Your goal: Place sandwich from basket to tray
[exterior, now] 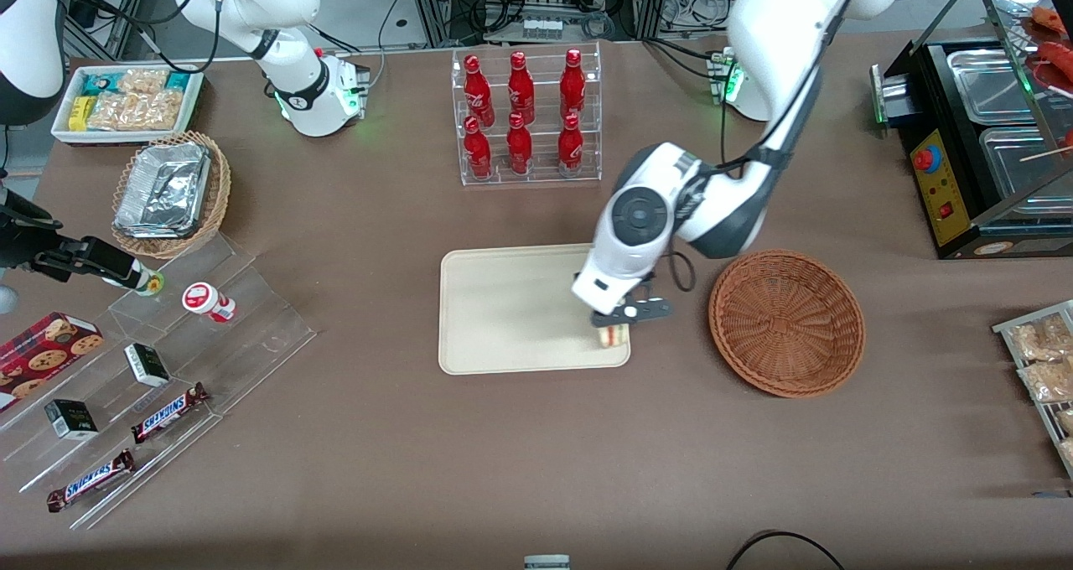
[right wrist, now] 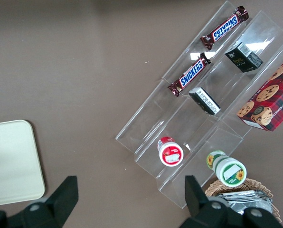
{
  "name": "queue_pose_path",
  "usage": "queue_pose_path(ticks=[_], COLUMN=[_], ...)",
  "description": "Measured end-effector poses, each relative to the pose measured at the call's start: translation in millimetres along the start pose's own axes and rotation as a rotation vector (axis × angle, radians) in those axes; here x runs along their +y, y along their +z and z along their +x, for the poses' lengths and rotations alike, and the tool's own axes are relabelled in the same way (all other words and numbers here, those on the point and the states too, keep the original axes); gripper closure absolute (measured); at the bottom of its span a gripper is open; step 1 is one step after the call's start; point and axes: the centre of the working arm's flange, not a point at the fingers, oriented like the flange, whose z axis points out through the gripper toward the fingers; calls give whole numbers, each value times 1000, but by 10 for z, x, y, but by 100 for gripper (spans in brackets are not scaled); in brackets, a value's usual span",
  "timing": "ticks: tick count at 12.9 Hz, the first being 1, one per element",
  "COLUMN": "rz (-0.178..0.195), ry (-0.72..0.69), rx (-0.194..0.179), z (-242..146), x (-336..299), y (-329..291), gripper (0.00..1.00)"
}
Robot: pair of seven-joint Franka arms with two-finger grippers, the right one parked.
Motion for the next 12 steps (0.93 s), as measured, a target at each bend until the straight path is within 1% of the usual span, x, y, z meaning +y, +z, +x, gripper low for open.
queue_pose_path(ticks=[3, 6, 8, 11, 12], rz=[-16, -17, -3, 24, 28], ry=[-8, 2, 11, 13, 13], rx=[5, 6, 16, -2, -5], z=[-158, -353, -401, -384, -377], x=[436, 814, 932, 965, 978], y=[115, 310, 427, 560, 596], gripper=[83, 83, 83, 83, 83])
